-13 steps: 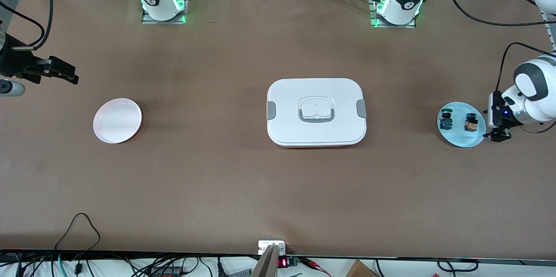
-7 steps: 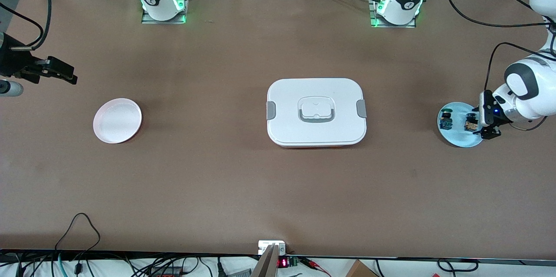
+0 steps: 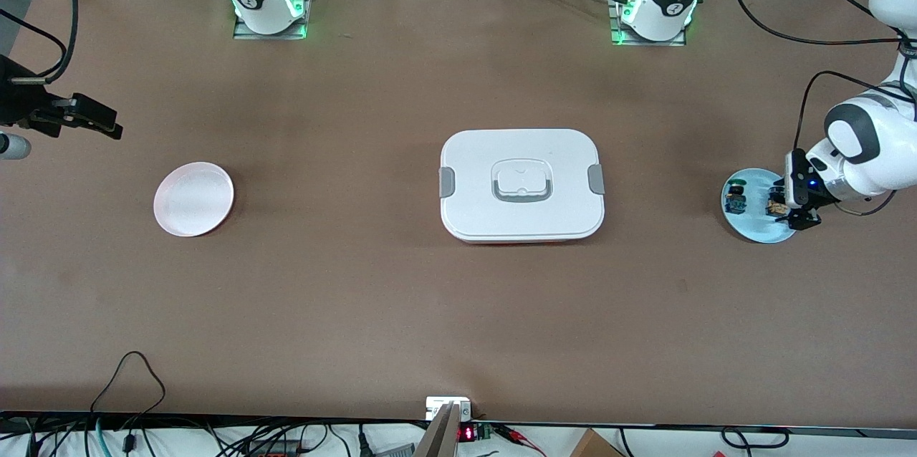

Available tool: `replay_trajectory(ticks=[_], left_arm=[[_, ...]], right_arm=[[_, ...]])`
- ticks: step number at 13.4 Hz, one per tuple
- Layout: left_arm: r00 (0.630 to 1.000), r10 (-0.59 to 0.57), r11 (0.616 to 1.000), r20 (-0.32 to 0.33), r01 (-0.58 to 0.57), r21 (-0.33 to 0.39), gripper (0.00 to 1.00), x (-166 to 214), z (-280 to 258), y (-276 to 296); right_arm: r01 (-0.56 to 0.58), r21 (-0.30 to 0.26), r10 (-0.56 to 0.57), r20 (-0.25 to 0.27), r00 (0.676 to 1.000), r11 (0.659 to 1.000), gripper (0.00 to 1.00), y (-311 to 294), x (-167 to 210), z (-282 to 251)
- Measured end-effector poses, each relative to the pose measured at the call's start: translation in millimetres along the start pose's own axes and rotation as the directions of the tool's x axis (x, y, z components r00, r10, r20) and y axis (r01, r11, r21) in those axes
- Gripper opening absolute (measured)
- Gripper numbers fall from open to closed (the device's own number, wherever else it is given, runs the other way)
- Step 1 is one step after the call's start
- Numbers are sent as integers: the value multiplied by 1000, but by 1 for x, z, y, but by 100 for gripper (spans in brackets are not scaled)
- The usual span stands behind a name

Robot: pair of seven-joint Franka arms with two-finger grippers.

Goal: Transfer orange switch to right arm and place
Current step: 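Close the left gripper on the orange switch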

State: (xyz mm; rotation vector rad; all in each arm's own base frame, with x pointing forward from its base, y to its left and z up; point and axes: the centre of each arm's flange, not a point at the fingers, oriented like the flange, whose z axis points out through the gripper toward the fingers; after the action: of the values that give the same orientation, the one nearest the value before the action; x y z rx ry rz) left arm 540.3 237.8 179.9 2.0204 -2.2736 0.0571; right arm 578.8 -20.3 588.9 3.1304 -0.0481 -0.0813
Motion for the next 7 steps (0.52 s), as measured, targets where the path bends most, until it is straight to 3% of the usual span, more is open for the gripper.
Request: replay_trajectory(ticks=[7], left_arm=[[1000,-3,1000,2,2,5,84,-1,-1,0]], right_arm=[[-1,1,1,27,1000,1000,100,0,-3,3]])
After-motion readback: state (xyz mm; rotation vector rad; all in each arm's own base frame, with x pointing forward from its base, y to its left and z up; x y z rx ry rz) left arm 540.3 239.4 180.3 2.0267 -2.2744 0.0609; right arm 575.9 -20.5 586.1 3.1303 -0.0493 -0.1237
